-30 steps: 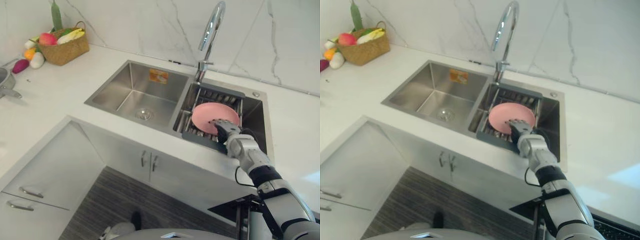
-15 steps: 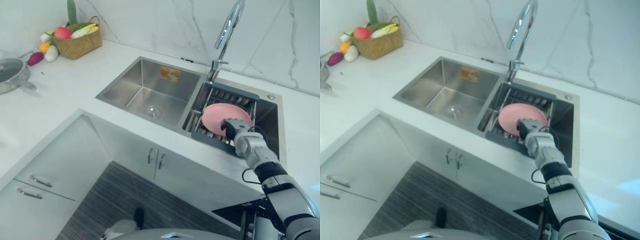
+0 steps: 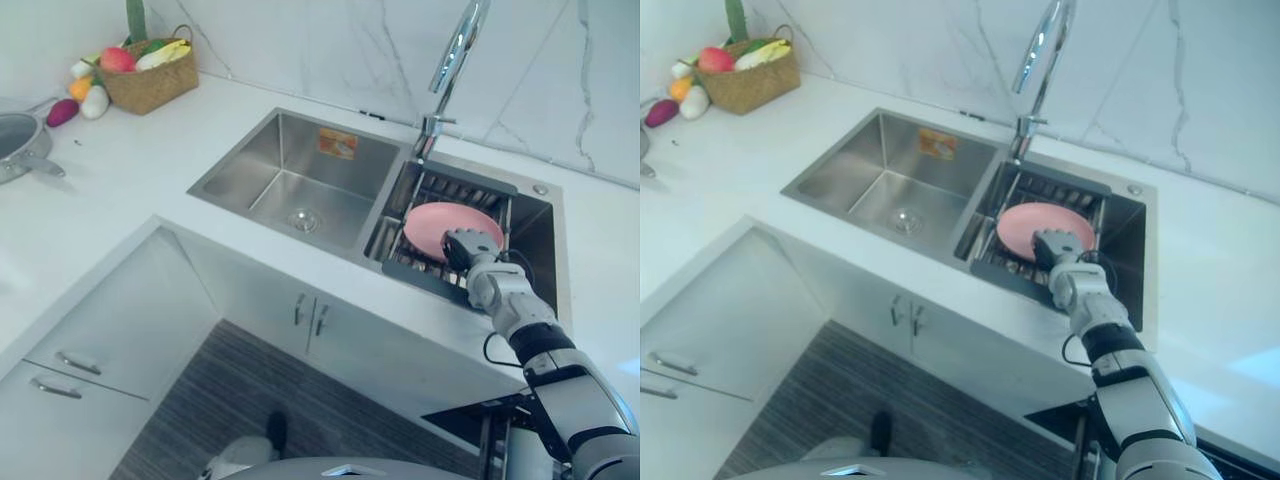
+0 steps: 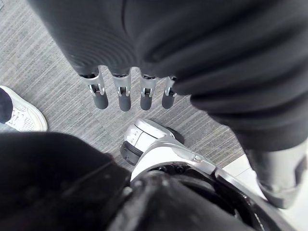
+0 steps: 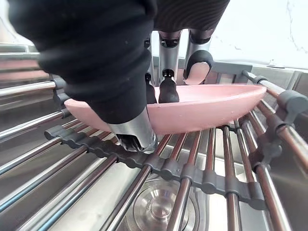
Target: Walk over to the sink, pick up the cup, carry it to the dishwasher, place the cup inside the dishwasher, then close the dishwasher door
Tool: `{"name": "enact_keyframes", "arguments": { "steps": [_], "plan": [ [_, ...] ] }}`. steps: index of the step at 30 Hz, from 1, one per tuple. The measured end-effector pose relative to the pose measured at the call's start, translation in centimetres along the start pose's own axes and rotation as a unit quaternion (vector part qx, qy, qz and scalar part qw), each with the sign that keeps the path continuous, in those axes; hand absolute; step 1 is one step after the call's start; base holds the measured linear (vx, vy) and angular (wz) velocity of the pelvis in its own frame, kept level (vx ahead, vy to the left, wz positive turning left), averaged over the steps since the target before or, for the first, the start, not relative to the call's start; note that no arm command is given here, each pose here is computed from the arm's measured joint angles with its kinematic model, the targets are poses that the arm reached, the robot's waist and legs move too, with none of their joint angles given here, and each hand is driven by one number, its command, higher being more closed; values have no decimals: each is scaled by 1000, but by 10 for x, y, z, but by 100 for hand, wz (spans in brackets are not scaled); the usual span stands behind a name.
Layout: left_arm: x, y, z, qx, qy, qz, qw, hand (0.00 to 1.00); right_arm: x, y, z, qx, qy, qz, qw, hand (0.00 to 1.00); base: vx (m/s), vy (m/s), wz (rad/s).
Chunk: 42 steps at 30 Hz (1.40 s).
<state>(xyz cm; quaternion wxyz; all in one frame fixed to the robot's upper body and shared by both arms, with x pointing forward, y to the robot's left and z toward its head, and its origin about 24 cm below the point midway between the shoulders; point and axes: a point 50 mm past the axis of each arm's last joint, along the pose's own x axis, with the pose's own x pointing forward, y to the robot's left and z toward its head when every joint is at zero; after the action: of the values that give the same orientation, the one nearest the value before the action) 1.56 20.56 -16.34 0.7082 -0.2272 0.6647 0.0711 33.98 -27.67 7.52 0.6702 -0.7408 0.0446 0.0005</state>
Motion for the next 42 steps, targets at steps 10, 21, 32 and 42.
{"name": "enact_keyframes", "arguments": {
  "steps": [10,21,32,42],
  "plan": [
    [0,0,0,0,1,1,1000,0,-1,-17,-8,-40,-18,-71,996,100,33,-4,-10],
    [0,1,-4,-3,10,4,1000,0,-4,-52,-29,-77,-19,-132,988,100,-2,-16,-16],
    [0,5,-16,41,53,27,997,0,-33,-133,-59,-43,-5,-278,960,100,4,25,-41],
    [-3,18,-32,45,93,51,993,0,-101,-99,-103,7,81,-225,971,100,2,5,-62]
  ]
}}
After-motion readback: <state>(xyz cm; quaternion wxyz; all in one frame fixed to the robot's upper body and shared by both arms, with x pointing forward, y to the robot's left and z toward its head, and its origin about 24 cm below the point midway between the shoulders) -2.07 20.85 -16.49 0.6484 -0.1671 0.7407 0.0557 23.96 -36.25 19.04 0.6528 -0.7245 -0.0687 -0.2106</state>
